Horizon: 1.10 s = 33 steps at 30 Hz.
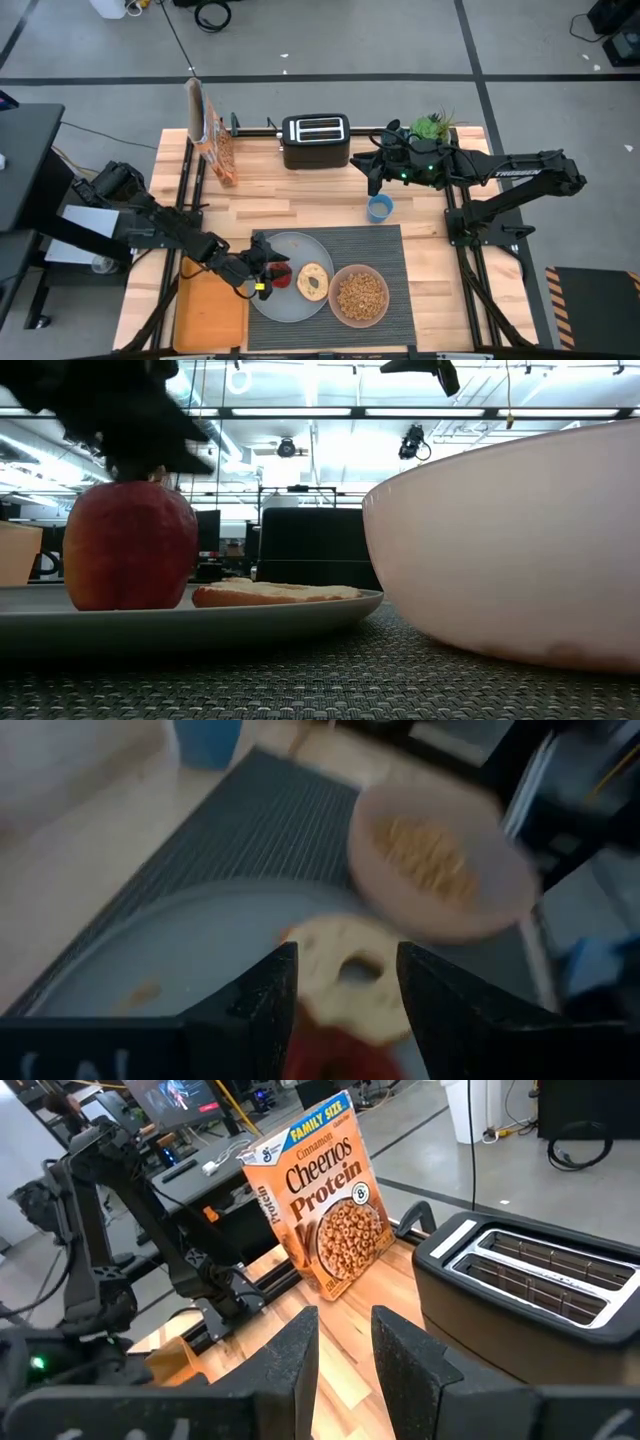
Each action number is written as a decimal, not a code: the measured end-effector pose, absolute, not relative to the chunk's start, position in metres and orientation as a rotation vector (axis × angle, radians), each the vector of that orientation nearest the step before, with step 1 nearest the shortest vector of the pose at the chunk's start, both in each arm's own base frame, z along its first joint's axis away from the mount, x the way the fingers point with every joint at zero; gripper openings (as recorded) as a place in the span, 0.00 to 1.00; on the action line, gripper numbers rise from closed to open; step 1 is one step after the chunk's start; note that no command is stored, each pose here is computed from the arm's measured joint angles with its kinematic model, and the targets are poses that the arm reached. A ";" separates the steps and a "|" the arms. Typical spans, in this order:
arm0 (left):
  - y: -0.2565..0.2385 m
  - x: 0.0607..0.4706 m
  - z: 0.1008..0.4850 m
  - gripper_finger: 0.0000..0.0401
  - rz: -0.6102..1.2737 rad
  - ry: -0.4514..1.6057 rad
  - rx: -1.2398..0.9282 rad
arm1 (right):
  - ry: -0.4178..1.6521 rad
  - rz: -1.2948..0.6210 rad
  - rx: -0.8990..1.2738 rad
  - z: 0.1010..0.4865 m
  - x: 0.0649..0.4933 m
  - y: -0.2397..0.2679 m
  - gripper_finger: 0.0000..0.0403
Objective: Arrange a breakfast setting
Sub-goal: Put the black spoon on the gray placemat to the right of the orange bowl
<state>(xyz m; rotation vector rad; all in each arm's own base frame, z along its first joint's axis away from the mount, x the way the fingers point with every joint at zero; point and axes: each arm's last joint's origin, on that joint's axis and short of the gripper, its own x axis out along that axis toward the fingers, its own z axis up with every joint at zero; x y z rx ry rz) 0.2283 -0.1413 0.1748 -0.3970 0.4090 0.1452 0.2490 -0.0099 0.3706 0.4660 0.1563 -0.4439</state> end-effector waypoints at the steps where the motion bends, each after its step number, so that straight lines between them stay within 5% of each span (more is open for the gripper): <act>1: -0.140 0.229 0.180 0.45 0.143 0.390 -0.412 | 0.157 -0.445 0.466 0.370 0.249 -0.010 0.25; 15: -0.088 0.206 0.256 0.40 0.056 0.202 -0.655 | 0.574 -0.627 0.331 0.414 0.215 -0.052 0.25; 23: -0.069 0.175 0.281 0.39 -0.123 0.226 -0.718 | 0.802 -0.551 0.252 0.398 0.212 -0.098 0.24; 33: -0.051 0.137 0.298 0.39 -0.048 0.256 -0.633 | 1.036 -0.512 0.133 0.373 0.217 -0.127 0.25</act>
